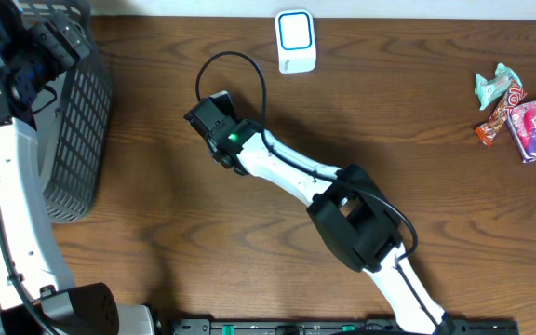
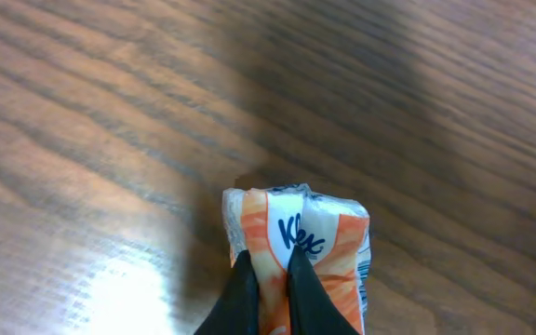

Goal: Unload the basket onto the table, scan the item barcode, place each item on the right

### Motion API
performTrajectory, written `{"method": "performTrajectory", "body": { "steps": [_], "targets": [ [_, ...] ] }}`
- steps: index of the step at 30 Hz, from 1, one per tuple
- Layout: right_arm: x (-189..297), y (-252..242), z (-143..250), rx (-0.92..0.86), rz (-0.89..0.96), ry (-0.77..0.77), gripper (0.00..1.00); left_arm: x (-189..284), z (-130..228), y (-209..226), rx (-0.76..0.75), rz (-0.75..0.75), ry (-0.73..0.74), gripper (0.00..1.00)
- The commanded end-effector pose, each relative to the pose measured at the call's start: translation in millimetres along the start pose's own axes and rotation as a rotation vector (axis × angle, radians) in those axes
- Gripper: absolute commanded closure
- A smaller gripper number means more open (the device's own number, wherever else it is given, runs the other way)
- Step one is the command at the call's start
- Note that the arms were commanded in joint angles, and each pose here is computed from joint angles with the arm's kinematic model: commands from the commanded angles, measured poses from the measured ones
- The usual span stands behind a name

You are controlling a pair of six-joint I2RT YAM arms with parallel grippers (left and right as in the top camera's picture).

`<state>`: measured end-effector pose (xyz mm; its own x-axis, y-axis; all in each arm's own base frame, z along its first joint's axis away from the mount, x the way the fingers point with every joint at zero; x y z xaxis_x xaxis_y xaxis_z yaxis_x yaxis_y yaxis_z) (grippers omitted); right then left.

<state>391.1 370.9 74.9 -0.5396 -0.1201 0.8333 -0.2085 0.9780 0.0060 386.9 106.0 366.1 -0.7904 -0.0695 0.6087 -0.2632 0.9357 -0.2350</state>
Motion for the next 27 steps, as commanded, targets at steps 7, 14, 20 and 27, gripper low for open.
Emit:
{"method": "performTrajectory", "body": {
  "steps": [7, 14, 20, 27],
  "targets": [
    [82, -30, -47, -0.127, -0.329, 0.105, 0.99, 6, -3, -1, 0.006, 0.002, -0.016, 0.02],
    [77, -66, -18, -0.261, -0.736, 0.505, 0.99, 6, -3, -1, 0.006, 0.002, -0.016, 0.02],
    [56, -99, 2, -0.404, -1.006, 0.596, 0.99, 6, -3, -1, 0.006, 0.002, -0.016, 0.02],
    [8, -171, 32, -0.623, -0.888, 0.535, 0.99, 6, -3, -1, 0.006, 0.002, -0.016, 0.02]
  ]
}}
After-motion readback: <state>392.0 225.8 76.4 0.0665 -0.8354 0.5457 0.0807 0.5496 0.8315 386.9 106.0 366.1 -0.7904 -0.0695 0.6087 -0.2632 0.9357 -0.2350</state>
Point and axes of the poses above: each gripper's point midway between its finger pads, its own x axis back along the fingers, its own y axis along the line the jaws close on, z = x × y, the point moved 6 cm from there along x, back along the fingers, and after that the axes turned 10 degrees about -x, right-handed, at the moved point
